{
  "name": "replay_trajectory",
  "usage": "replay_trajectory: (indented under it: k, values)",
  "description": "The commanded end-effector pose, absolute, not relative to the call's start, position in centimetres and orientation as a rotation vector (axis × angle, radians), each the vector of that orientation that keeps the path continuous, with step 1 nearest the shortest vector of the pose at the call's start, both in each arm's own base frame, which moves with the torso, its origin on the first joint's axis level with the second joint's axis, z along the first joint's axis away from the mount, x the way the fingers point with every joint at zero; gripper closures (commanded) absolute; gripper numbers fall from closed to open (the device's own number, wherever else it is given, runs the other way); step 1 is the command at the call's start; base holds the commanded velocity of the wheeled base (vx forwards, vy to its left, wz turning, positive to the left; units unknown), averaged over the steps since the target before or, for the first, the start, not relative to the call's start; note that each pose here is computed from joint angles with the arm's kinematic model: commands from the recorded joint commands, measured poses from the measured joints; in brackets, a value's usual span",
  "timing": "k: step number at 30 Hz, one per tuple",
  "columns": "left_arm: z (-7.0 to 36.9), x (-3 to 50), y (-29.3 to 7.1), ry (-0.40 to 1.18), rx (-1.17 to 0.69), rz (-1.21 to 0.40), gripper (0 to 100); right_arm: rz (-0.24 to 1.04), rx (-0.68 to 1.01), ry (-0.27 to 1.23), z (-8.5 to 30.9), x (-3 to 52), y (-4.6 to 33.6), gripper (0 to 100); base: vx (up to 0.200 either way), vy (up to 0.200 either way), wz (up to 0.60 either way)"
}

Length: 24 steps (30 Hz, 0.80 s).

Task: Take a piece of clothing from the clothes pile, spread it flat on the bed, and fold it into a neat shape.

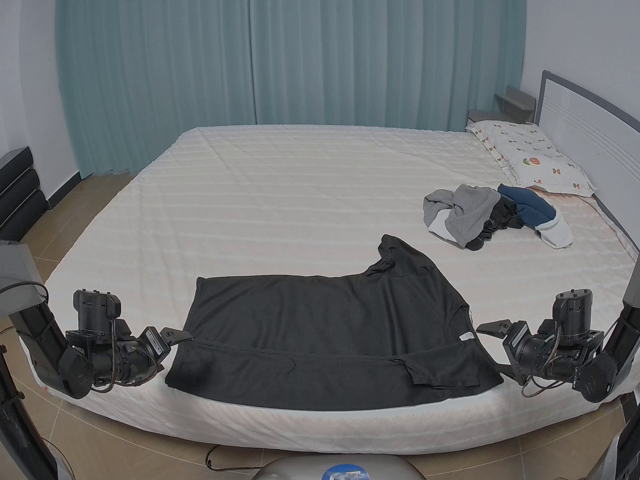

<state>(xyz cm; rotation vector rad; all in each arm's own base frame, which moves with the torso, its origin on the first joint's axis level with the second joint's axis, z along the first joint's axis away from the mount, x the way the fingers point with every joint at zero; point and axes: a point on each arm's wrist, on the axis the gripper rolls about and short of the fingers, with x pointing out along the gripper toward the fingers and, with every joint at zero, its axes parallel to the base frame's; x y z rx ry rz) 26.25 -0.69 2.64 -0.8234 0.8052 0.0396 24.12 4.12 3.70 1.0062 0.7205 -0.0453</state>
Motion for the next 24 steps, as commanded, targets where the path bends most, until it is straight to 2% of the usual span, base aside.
replay_trajectory:
  k: [1, 7, 11, 24]
  values:
    - [2.3, 25.6, -1.0, 0.836, -0.833, 0.017, 0, -0.019, 1.029, 0.742, 3.9, 23.0, 4.1, 0, 0.000, 0.000, 0.00]
    - [2.3, 25.3, -1.4, 0.850, -0.828, 0.003, 0, -0.008, 1.049, 0.811, 2.6, 22.8, 4.0, 0, 0.000, -0.167, 0.00]
    - [2.3, 25.3, -1.5, 0.852, -0.829, 0.000, 0, -0.002, 1.052, 0.800, 2.8, 22.8, 4.0, 0, 0.000, -0.200, 0.00]
    - [2.5, 25.4, -1.5, 0.842, -0.842, 0.005, 0, -0.002, 1.055, 0.801, 2.8, 22.6, 4.0, 0, 0.000, 0.000, 0.00]
